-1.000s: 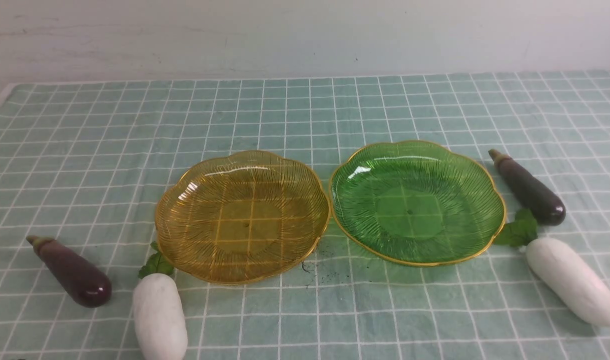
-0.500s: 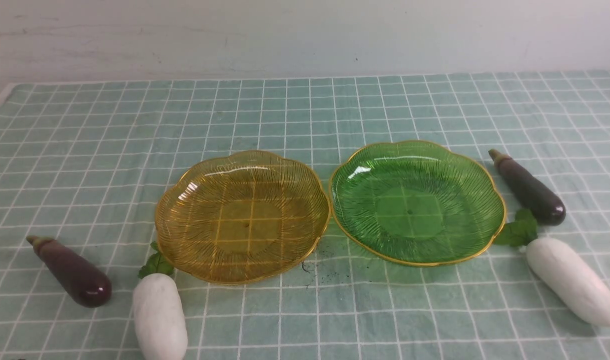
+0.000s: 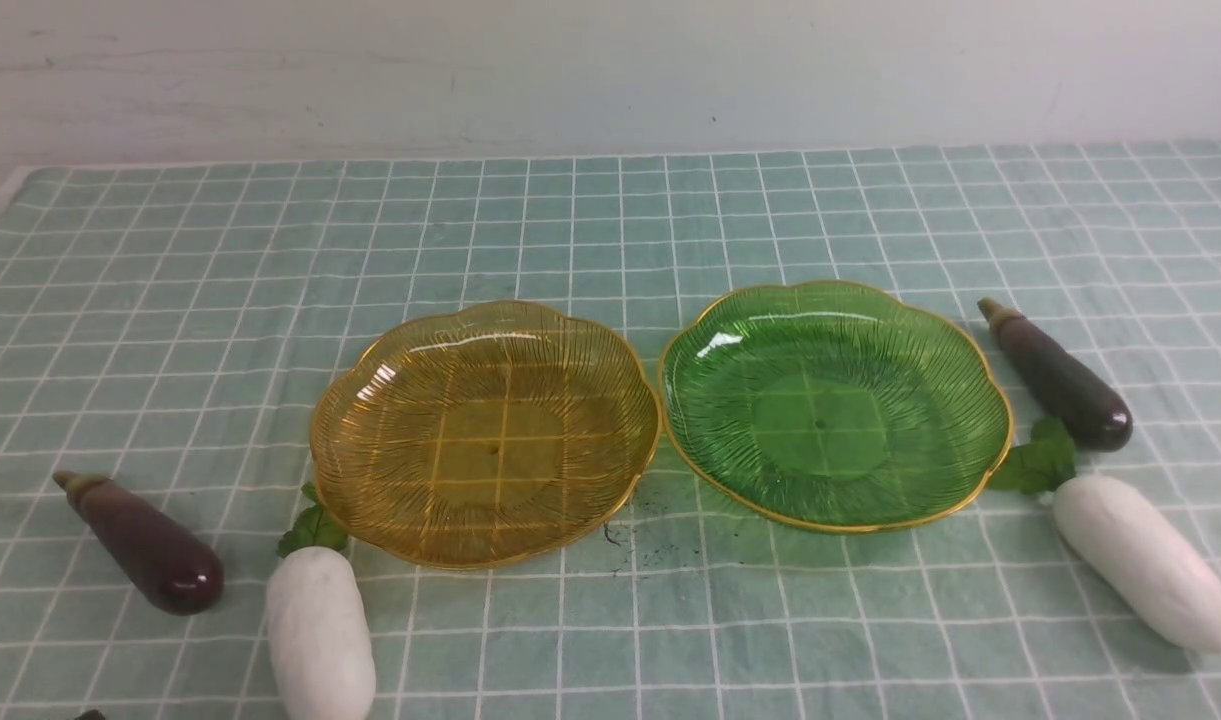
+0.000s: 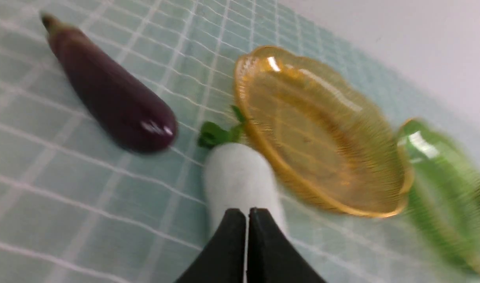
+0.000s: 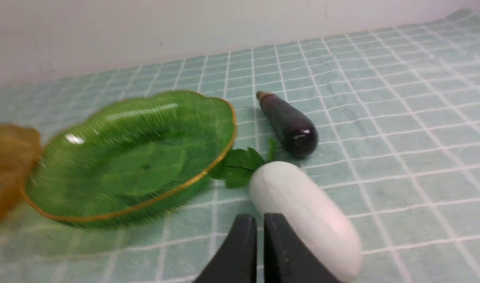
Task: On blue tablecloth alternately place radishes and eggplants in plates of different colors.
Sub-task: 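Place the white radish on the plate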
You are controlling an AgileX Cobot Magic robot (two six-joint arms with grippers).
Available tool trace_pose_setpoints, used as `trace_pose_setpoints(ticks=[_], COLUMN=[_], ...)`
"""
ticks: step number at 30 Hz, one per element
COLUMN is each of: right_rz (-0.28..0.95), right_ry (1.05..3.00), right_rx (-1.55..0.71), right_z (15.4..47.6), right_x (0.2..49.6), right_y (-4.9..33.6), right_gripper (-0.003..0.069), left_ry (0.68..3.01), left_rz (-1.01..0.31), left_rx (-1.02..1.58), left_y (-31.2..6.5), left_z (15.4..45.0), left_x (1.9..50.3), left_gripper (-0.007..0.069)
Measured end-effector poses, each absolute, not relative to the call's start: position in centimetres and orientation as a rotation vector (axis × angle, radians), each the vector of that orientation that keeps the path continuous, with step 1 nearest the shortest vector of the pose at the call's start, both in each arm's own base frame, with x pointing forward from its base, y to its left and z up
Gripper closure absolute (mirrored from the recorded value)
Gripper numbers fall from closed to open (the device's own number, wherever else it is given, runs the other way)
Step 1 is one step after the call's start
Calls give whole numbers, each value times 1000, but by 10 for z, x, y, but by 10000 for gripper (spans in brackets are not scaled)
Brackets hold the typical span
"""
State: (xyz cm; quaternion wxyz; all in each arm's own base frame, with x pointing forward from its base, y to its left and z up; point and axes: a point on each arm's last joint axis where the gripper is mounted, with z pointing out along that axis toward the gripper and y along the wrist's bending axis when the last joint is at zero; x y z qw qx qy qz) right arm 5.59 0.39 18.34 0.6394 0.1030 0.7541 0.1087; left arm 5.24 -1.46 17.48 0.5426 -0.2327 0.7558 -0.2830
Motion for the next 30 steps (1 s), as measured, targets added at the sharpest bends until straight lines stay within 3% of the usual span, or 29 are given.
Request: trace_pose_setpoints(ticks=[1, 3, 6, 9, 15, 19, 21, 23, 25, 30], right_rz=[249, 468, 575, 649, 673, 642, 561, 524, 389, 208], right_ry=[1719, 1676, 1651, 1627, 1614, 1605, 1563, 1570, 1706, 2063], right_rx=[234, 417, 501, 558, 575, 496, 344, 291, 152, 28], right_z=[184, 186, 187, 188, 189, 204, 240, 252, 275, 275], right_x=[56, 56, 56, 56, 56, 54, 47, 45, 50, 77], right_y=[4, 7, 9, 10, 11, 12, 14, 15, 17, 12], right_gripper=[639, 639, 639, 639, 639, 639, 639, 639, 639, 639], left_ry=[1790, 1700, 1641, 1608, 1508, 1489, 1481, 1481, 1495, 1723], left_rz=[-707, -989, -1119, -1159, -1213, -1199, -1124, -1077, -1009, -956], left_rx=[-592, -821, -914, -943, -993, -949, -784, -689, -522, -340], left_y=[-15, -21, -23, -23, -20, -19, -20, -21, -25, -38], left_z=[175, 180, 183, 185, 191, 196, 219, 230, 252, 262], left_x=[52, 52, 52, 53, 54, 54, 50, 48, 42, 49], left_gripper=[633, 633, 633, 633, 633, 633, 633, 633, 633, 633])
